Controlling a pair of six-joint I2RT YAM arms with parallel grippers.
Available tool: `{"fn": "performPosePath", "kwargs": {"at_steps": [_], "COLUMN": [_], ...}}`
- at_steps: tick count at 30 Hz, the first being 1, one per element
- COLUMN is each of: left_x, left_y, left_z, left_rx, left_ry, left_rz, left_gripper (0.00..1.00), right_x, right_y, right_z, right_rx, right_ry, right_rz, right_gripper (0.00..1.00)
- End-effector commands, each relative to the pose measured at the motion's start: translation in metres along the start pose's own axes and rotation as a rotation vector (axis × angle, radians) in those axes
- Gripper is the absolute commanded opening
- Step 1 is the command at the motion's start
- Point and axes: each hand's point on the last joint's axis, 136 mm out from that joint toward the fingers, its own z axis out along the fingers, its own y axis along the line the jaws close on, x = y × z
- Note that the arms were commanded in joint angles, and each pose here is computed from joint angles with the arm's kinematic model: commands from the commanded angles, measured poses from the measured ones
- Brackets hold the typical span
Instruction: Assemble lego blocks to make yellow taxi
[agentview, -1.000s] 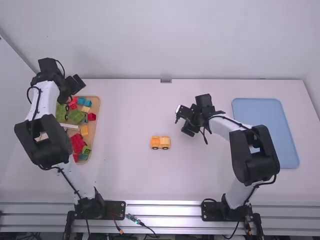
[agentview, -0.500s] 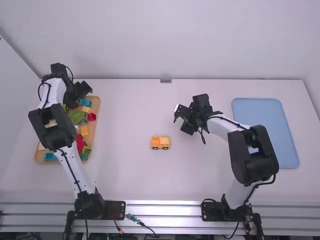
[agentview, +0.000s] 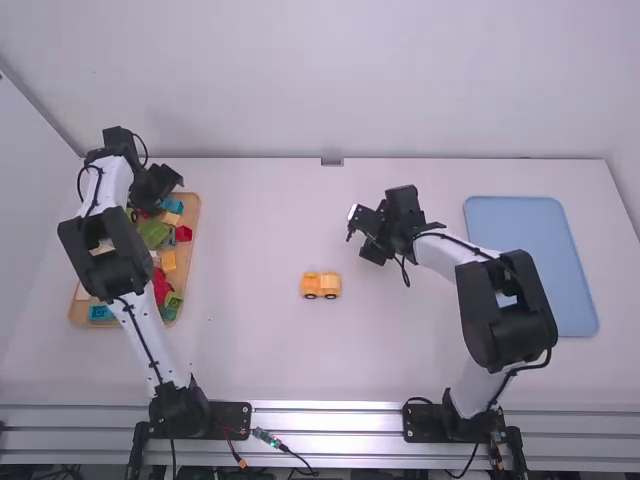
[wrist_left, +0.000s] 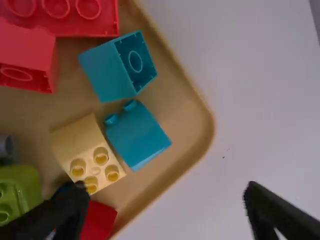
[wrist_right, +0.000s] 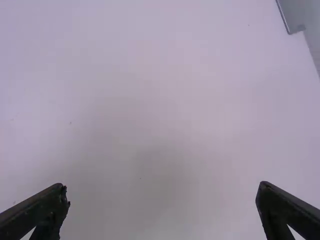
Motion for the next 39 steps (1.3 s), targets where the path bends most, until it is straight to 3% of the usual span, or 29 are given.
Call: {"fn": "performPosePath", "kwargs": {"at_steps": [1,11,21,27,31,39], "left_x": [0.002,0.008,0.018,0.017,0.015,0.021], "left_y": [-0.008,0.006,0.016,0.036,0.036,0.022], "left_z": [-0.002,0.009,0.023,0.021,0.021,0.021], "left_rx": [0.015,-0.022,-0.042,-0.144,-0.145,-0.159], "left_ry": [0.003,0.021,0.04,0.017,0.007,-0.007], "left_rz": [0.011,-0.004,-0.012,-0.087,-0.084,-0.059], "left_gripper": [0.67,0.72,0.64,0.7,0.74,0.72], "right_x": [-0.003,-0.003,-0.003,-0.003,-0.003,-0.003], "right_y": [-0.001,0.0,0.0,-0.001,-0.001,-0.001], "right_z": [-0.005,-0.005,-0.005,-0.005,-0.005,-0.005], "right_rx": [0.004,0.004,0.004,0.004,0.004,0.004], "right_ry": [-0.01,-0.01,-0.01,-0.01,-0.01,-0.009], "right_rz": [0.007,0.007,0.007,0.008,0.008,0.007], "right_gripper": [0.99,0.99,0.99,0.99,0.99,0.99]}}
